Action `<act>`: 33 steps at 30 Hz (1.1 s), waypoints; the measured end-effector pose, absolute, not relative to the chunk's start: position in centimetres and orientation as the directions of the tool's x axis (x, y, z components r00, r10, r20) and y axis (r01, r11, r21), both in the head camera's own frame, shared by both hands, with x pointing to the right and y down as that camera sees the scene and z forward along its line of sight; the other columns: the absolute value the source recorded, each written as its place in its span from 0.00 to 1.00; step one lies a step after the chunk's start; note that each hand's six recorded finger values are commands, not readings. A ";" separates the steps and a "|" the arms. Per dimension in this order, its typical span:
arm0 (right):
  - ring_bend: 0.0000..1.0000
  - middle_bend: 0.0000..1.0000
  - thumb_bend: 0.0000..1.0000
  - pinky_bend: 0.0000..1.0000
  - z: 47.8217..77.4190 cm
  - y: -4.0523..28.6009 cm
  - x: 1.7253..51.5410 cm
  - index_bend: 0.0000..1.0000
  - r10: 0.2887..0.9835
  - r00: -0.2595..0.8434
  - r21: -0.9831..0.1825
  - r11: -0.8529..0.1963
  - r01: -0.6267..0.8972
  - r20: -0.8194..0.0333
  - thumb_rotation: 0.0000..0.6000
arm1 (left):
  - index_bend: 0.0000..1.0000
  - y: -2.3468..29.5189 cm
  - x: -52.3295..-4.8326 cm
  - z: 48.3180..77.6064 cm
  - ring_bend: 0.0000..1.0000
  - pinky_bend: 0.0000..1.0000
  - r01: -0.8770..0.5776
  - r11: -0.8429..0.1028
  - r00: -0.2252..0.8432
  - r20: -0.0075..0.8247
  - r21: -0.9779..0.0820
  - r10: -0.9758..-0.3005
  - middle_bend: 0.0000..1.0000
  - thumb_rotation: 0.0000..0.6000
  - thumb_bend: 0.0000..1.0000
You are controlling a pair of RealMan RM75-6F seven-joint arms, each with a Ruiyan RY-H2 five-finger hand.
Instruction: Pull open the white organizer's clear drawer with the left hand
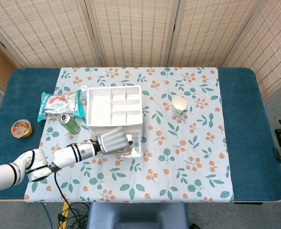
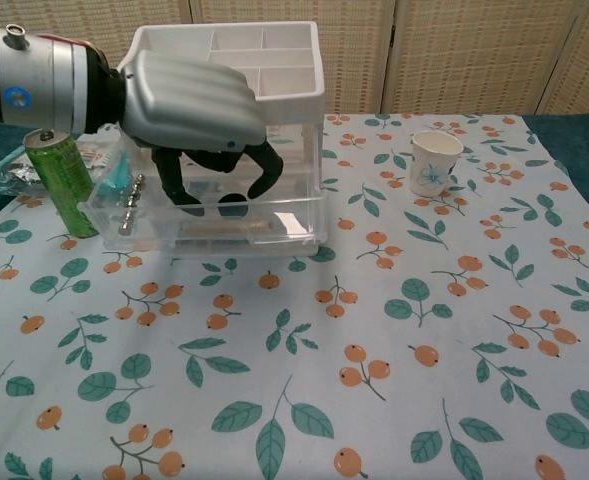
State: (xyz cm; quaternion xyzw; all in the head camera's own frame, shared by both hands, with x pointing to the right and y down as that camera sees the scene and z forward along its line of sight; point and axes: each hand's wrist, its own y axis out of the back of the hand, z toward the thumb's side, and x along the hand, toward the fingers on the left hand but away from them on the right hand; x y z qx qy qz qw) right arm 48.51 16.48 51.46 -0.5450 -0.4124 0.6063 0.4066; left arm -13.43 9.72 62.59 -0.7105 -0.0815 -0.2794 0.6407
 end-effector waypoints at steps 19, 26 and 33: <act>0.12 0.14 0.37 0.16 51.2 16.6 48.7 0.08 0.944 -0.085 -0.945 -0.325 -0.048 -0.320 1.00 | 0.47 10.0 -13.6 63.0 1.00 1.00 0.474 -0.174 0.831 0.504 -0.863 -0.236 0.98 1.00 0.22; 0.12 0.14 0.37 0.16 51.1 16.7 49.0 0.08 0.945 -0.087 -0.946 -0.321 -0.045 -0.317 1.00 | 0.47 10.1 -13.6 63.0 1.00 1.00 0.472 -0.166 0.834 0.499 -0.866 -0.234 0.98 1.00 0.24; 0.12 0.14 0.37 0.16 51.0 16.6 48.7 0.08 0.945 -0.086 -0.946 -0.322 -0.049 -0.317 1.00 | 0.47 10.4 -13.7 63.1 1.00 1.00 0.478 -0.167 0.832 0.505 -0.863 -0.229 0.98 1.00 0.24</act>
